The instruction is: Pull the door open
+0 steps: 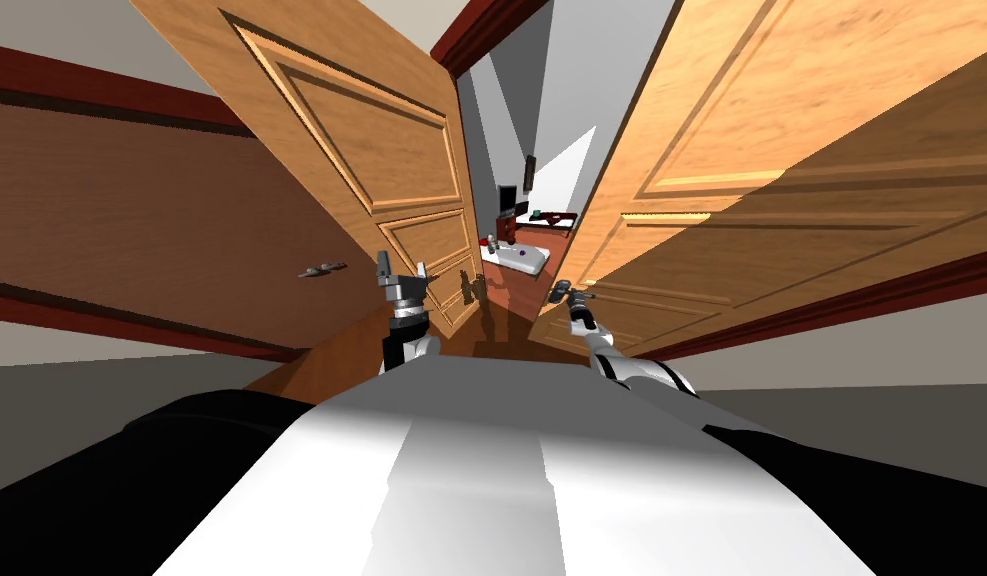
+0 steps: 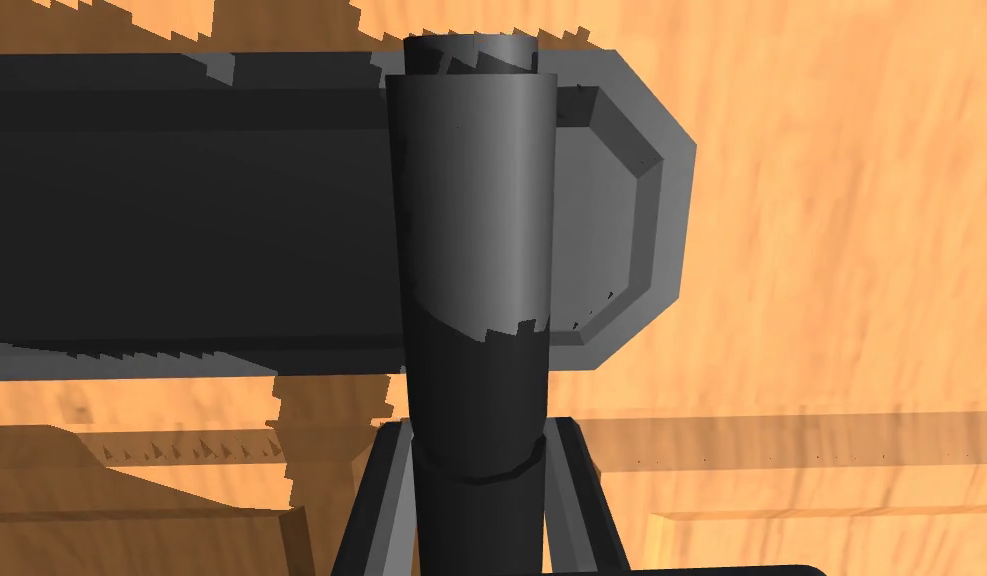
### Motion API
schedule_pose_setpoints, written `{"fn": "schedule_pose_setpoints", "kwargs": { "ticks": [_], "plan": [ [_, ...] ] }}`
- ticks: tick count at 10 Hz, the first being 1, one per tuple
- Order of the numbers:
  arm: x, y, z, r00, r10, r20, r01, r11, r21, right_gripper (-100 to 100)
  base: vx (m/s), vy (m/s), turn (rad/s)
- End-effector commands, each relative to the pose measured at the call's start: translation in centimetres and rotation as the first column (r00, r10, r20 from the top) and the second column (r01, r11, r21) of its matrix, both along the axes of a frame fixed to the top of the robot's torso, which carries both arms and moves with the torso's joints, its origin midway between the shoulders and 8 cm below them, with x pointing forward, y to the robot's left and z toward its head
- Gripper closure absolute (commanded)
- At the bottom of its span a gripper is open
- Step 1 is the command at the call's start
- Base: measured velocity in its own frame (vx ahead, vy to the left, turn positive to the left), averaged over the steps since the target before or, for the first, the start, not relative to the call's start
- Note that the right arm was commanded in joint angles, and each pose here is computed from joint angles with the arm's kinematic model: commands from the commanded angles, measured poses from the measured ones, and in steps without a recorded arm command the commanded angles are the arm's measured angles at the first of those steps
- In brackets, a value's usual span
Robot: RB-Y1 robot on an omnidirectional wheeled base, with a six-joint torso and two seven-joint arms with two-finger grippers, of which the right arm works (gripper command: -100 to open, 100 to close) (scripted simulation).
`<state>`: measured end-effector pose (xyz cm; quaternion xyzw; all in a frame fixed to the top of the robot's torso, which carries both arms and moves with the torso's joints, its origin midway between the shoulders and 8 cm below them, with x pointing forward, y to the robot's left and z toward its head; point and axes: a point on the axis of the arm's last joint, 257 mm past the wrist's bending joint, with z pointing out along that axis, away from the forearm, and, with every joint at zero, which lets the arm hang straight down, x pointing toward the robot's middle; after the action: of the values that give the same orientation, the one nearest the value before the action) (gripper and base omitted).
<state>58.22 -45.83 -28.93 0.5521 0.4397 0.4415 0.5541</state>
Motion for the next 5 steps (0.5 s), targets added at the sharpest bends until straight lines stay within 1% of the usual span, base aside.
{"fn": "schedule_pose_setpoints", "kwargs": {
  "ticks": [1,2,5],
  "plan": [
    [0.0,0.8,-0.3,0.9997,0.024,-0.003,-0.024,1.0,0.001,100,-0.246,-0.056,0.12],
    [0.0,1.1,-0.3,0.9994,0.035,-0.003,-0.035,0.999,0.001,100,-0.267,-0.084,0.126],
    [0.2,2.2,-0.3,0.9974,0.072,-0.004,-0.072,0.997,0.001,100,-0.233,-0.102,0.118]
  ]
}}
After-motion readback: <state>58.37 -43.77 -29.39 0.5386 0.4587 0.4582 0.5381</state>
